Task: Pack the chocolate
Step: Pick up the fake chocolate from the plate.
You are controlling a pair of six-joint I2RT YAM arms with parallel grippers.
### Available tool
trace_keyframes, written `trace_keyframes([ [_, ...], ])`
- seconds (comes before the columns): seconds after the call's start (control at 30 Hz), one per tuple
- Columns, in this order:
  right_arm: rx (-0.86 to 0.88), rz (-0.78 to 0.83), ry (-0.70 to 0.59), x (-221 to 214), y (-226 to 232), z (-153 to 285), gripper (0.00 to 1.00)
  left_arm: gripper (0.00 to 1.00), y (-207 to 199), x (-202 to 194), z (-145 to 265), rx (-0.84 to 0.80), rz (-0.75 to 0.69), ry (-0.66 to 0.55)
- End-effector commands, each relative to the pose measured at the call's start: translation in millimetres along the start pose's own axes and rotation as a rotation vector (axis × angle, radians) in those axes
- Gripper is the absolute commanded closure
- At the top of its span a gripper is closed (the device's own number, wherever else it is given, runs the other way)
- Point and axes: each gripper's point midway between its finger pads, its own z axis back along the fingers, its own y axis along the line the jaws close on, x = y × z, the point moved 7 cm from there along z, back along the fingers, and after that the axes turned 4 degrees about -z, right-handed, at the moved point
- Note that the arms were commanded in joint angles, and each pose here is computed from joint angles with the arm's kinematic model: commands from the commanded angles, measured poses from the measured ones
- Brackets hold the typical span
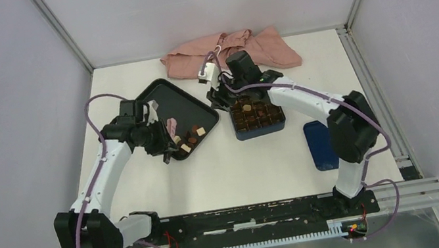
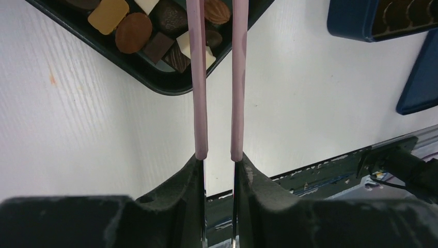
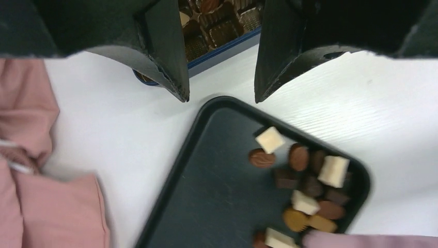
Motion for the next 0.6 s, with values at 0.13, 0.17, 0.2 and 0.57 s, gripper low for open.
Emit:
trace_keyframes([
  [0.13,0.284,0.137,-0.122,2.0,31.5,75.6,0.44,0.67,0.2,8.5,-10.1,0.242,-0.191,0.134],
  [0.17,0.271,0.136,-0.137,-5.6,31.1,83.1,0.41,0.67,-0.7,9.0,-12.2,0.244,-0.202,0.150],
  [0.2,0.259,0.141,-0.167,-9.2,28.6,89.3,0.38,0.67,-1.5,9.7,-14.7,0.244,-0.209,0.162],
  [0.57,0.326,0.091,-0.187,-25.8,17.8,105.7,0.35,0.65,-9.2,25.5,-39.5,0.314,-0.269,0.266],
])
